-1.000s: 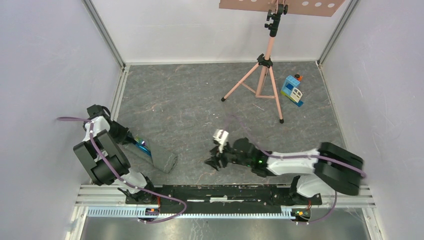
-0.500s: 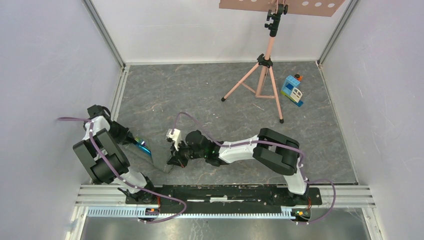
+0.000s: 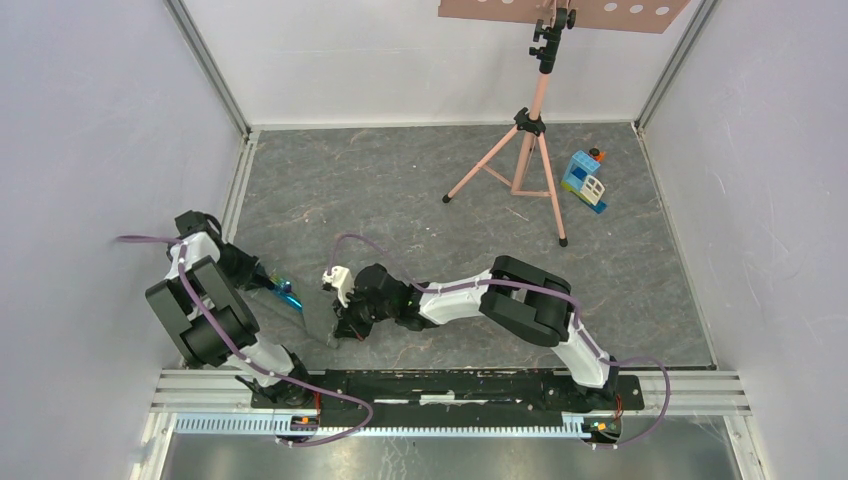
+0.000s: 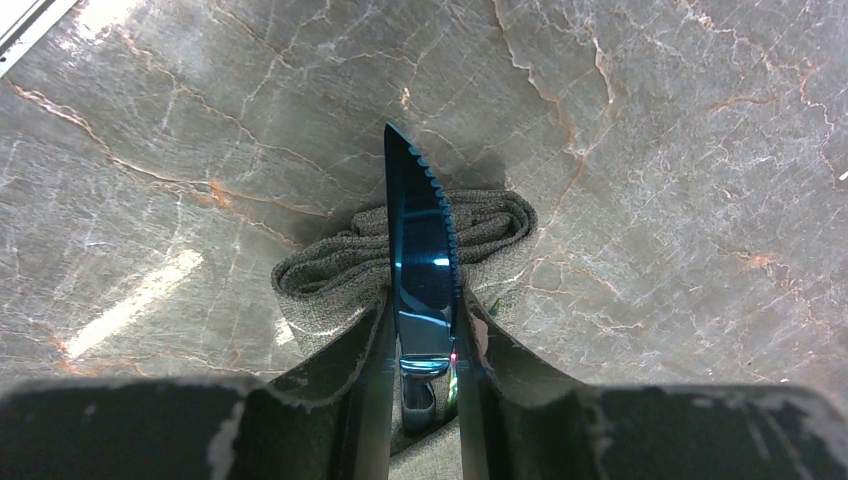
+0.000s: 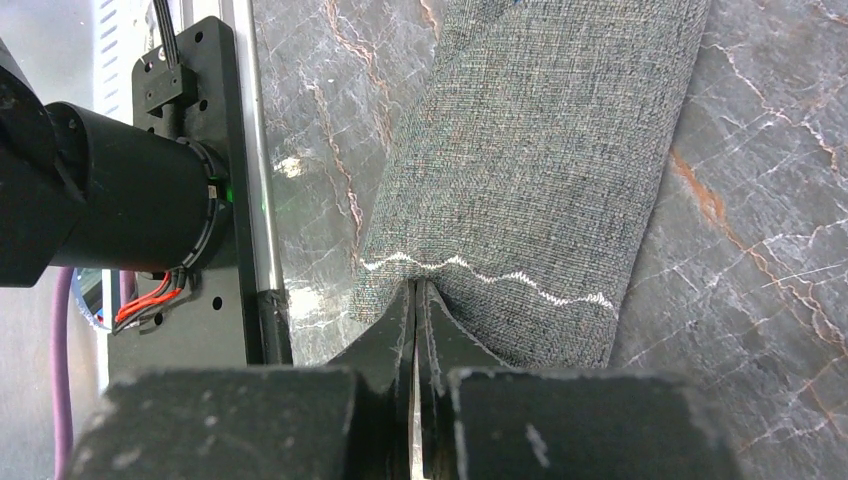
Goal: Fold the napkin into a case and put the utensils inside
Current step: Insert the knife into the folded napkin.
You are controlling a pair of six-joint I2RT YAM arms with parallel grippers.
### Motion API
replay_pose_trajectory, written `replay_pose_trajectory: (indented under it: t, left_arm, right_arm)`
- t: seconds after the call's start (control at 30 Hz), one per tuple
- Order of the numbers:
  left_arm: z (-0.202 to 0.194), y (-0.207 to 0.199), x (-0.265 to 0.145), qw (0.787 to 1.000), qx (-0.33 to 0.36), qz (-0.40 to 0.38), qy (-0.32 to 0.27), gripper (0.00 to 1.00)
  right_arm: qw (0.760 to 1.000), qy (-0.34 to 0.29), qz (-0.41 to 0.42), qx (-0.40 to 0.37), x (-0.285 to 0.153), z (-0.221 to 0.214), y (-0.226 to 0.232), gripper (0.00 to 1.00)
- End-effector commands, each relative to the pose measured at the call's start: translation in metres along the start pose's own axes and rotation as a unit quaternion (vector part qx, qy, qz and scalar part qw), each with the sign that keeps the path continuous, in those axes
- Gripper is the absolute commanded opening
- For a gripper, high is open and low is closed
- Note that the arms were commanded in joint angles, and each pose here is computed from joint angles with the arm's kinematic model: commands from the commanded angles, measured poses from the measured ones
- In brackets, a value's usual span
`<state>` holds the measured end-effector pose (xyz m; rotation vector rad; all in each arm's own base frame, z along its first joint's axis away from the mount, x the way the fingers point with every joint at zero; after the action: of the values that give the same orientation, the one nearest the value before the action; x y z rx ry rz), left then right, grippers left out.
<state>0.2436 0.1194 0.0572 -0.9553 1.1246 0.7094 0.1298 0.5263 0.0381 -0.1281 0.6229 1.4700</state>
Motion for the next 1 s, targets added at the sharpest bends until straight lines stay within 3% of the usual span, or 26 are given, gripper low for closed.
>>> replay_pose_trajectory:
  t: [0.0,0.33,0.57,0.97]
  left_arm:
    - [-0.016,0.005,0.001,0.999,-0.021,0.005,0.027,0.02]
    - [-0.042,0.010,-0.003,0.998,-0.050,-0.010,0.044,0.02]
    - [-0.030,0.018,-0.032,0.993,-0.103,0.018,-0.046,0.02]
    - [-0.053,0.026,-0.027,0.994,-0.098,0.048,0.010,0.02]
  right_arm:
    - [1.000,0.000,-0.002,0.002,0.007,-0.008,0.000,0.01]
    - [1.000,-0.006,-0.014,-0.001,0.004,-0.009,-0.001,0.01]
    - [1.000,-0.008,-0.015,-0.001,0.004,-0.008,-0.002,0.00]
    - [1.000,-0.008,-0.014,-0.001,0.005,-0.008,-0.002,0.01]
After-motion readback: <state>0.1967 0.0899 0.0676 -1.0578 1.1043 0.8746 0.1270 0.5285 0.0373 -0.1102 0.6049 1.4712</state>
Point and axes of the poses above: each gripper's point midway between its finger pads, its own x axis out along the fingers, its own y axis along the line the jaws close on, z = x × y, the point moved 2 cm from there along -x, back along the fingers, and after that the axes turned 6 degrees about -x, right-handed, at the moved point
